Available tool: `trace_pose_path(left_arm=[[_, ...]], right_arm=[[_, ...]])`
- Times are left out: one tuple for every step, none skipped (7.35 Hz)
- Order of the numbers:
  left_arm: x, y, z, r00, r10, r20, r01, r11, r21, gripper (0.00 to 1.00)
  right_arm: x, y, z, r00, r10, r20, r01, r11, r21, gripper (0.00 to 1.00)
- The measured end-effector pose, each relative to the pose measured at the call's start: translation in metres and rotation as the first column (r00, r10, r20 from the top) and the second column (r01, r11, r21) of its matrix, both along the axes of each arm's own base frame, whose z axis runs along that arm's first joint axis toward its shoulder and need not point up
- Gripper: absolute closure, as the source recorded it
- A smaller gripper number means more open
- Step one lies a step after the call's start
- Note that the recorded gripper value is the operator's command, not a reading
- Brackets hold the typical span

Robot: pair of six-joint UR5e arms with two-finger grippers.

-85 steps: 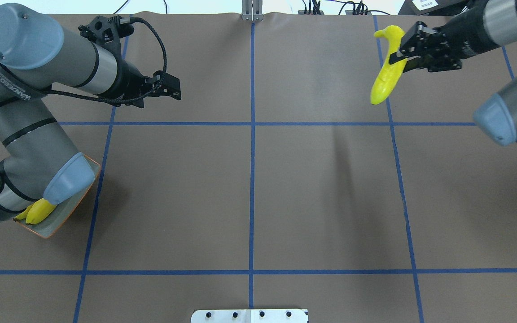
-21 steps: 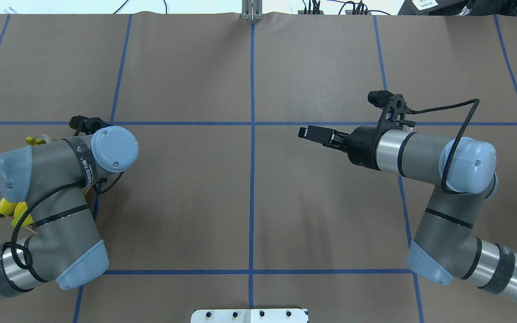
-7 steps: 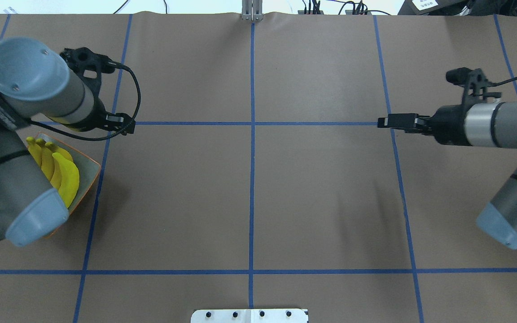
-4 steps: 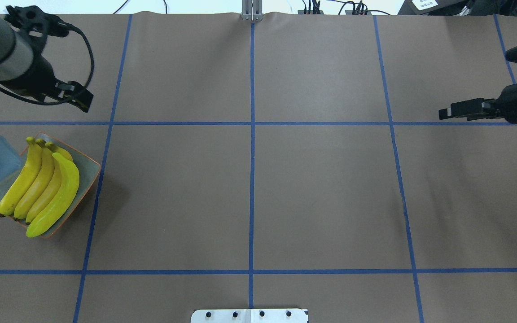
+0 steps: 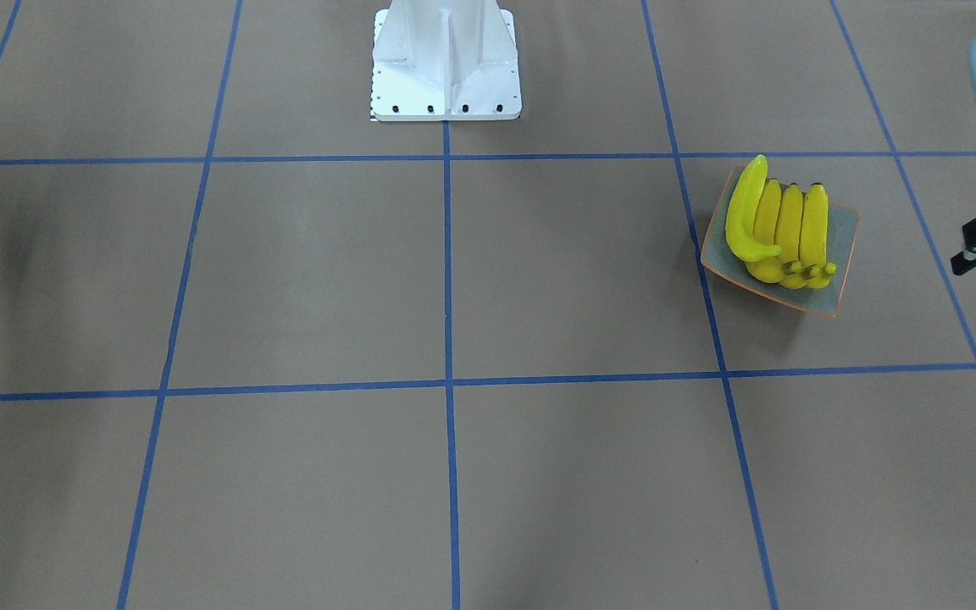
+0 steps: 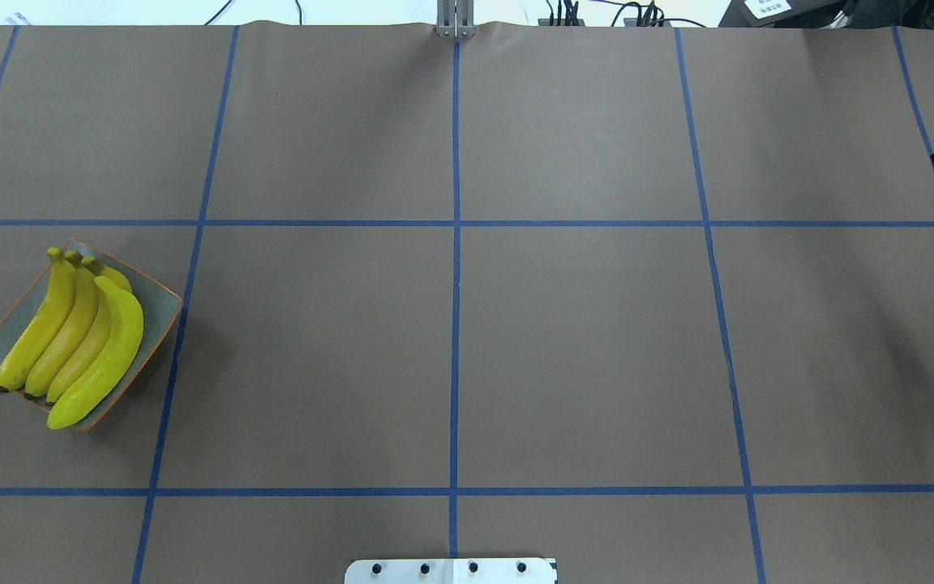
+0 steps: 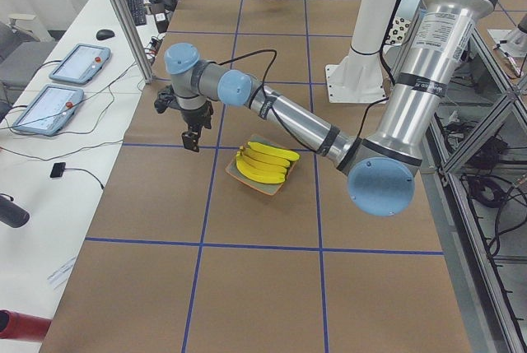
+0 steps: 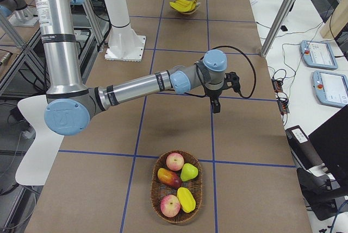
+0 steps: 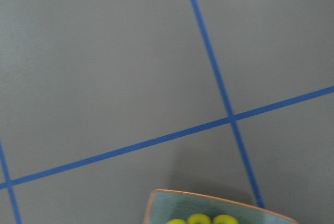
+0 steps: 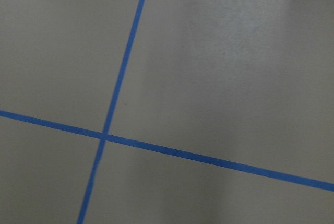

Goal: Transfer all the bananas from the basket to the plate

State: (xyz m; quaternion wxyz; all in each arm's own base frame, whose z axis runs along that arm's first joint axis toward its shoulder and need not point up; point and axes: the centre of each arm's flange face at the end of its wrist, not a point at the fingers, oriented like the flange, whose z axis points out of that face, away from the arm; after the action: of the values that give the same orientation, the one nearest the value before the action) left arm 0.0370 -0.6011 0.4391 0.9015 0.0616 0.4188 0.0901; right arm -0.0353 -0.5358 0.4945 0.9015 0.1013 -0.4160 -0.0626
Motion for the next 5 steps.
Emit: trace_pose_path(left_arm=[[-0.017, -0.004, 0.014, 1.000, -0.008, -0.013, 0.007, 1.000, -0.011, 0.01], [-0.026, -0.004, 0.024, 1.000, 0.000, -0.014, 0.000, 1.000, -0.003, 0.01], [-0.030, 0.001, 0.031, 1.000, 0.006, -0.013, -0.006, 1.000, 0.000, 0.01], [-0.032, 0.009, 0.038, 1.000, 0.009, -0.012, -0.010, 1.000, -0.003, 0.01], [-0.033, 0.018, 0.043, 1.000, 0.011, -0.012, -0.011, 1.000, -0.004, 0.01]], right_arm=[[0.014, 0.007, 0.012, 1.000, -0.002, -0.003, 0.002, 1.000, -0.014, 0.00], [0.025, 0.012, 0.019, 1.000, 0.003, 0.005, -0.003, 1.000, -0.027, 0.00], [0.035, 0.016, 0.025, 1.000, 0.011, 0.020, -0.010, 0.999, -0.041, 0.00], [0.043, 0.020, 0.029, 0.999, 0.017, 0.028, -0.016, 0.999, -0.052, 0.00], [0.049, 0.024, 0.034, 1.000, 0.013, 0.026, -0.011, 0.998, -0.057, 0.00]])
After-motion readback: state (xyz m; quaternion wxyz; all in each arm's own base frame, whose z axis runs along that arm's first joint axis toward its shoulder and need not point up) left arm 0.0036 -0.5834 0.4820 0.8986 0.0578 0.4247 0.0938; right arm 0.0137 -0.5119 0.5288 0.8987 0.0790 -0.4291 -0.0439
